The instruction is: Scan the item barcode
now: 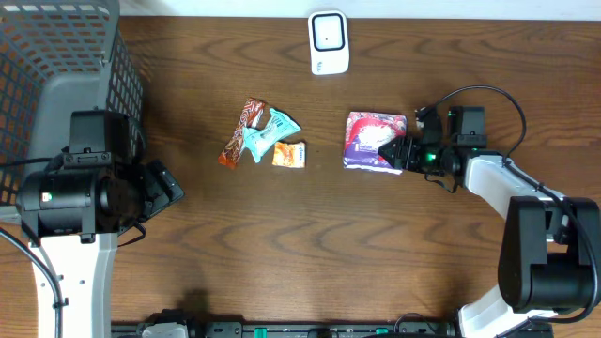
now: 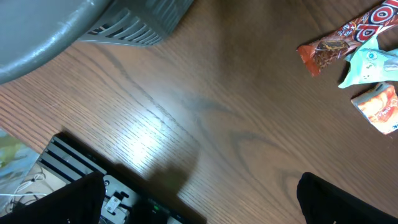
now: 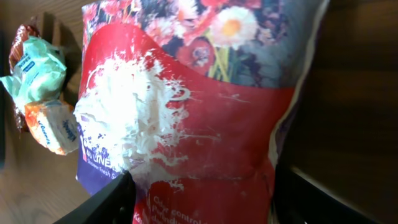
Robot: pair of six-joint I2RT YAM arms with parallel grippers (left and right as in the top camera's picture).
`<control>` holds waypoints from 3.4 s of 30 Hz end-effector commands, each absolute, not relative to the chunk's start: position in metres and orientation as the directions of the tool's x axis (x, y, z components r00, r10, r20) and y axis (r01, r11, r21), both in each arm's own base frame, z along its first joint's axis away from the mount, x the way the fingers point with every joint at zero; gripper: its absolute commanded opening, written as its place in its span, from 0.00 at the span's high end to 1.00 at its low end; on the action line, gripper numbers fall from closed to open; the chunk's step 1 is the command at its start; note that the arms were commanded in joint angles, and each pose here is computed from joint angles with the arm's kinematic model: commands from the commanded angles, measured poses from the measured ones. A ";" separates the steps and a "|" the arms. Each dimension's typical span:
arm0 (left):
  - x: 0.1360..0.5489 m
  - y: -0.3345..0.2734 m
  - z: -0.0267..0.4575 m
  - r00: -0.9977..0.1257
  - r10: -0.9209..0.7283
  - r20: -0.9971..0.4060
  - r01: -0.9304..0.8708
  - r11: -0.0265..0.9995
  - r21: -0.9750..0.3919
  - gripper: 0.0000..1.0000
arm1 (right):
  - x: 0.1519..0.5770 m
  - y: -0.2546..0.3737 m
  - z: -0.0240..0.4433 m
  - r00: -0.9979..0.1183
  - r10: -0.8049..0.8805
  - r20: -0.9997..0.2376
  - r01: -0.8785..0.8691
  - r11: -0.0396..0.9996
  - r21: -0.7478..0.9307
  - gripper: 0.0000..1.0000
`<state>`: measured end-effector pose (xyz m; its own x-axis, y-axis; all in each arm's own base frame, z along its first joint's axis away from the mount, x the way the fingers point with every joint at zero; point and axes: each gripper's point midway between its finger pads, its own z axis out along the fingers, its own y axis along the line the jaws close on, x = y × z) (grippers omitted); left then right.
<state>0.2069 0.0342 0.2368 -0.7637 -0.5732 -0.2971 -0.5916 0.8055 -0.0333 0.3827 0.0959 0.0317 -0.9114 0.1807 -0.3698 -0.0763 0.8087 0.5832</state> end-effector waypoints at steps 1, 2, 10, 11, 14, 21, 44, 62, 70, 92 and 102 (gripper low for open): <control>0.205 0.038 0.235 -0.756 -0.584 -0.297 -0.607 0.795 -0.018 0.02 | 0.377 0.113 0.035 -0.915 0.145 -0.378 -0.121 0.793 0.597 0.35; 0.205 0.038 0.235 -0.756 -0.583 -0.297 -0.606 0.795 -0.018 0.02 | 0.377 0.114 0.035 -0.914 0.142 -0.380 -0.122 0.796 0.593 0.36; 0.205 0.038 0.235 -0.756 -0.583 -0.297 -0.606 0.795 -0.018 0.02 | 0.377 0.115 0.024 -0.921 0.135 -0.366 -0.115 0.803 0.585 0.37; 0.205 0.038 0.235 -0.756 -0.584 -0.297 -0.607 0.795 -0.017 0.02 | 0.376 0.115 0.021 -0.923 0.136 -0.359 -0.110 0.802 0.587 0.37; 0.205 0.038 0.235 -0.756 -0.584 -0.297 -0.607 0.795 -0.017 0.02 | 0.374 0.116 0.009 -0.934 0.140 -0.329 -0.088 0.802 0.591 0.42; 0.205 0.038 0.235 -0.756 -0.584 -0.297 -0.607 0.795 -0.018 0.02 | 0.381 0.116 0.010 -0.931 0.165 -0.324 -0.070 0.793 0.605 0.92; 0.205 0.038 0.235 -0.756 -0.584 -0.297 -0.607 0.795 -0.018 0.02 | 0.383 0.002 0.154 -0.872 -0.066 -0.486 0.237 0.810 -0.536 0.99; 0.205 0.038 0.235 -0.756 -0.584 -0.297 -0.607 0.795 -0.018 0.02 | 0.384 0.064 0.092 -0.907 -0.272 -0.320 -0.001 0.764 -0.645 0.93; 0.205 0.038 0.235 -0.756 -0.584 -0.297 -0.607 0.795 -0.018 0.02 | 0.380 0.131 0.089 -0.843 -0.402 -0.359 -0.122 0.791 -0.599 0.72; 0.205 0.038 0.235 -0.756 -0.584 -0.297 -0.607 0.795 -0.018 0.02 | 0.395 0.256 0.089 -0.828 -0.213 -0.519 -0.274 0.961 0.042 0.01; 0.205 0.038 0.235 -0.756 -0.584 -0.297 -0.607 0.795 -0.018 0.02 | 0.410 0.255 0.107 -0.859 -0.137 -0.493 -0.281 0.931 0.231 0.01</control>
<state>0.2067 0.0342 0.2364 -0.7641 -0.5732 -0.2959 -0.5917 0.8055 -0.0325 0.4049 0.2560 0.0989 -0.8419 -0.1806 -0.5084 -0.2914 0.9453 0.1467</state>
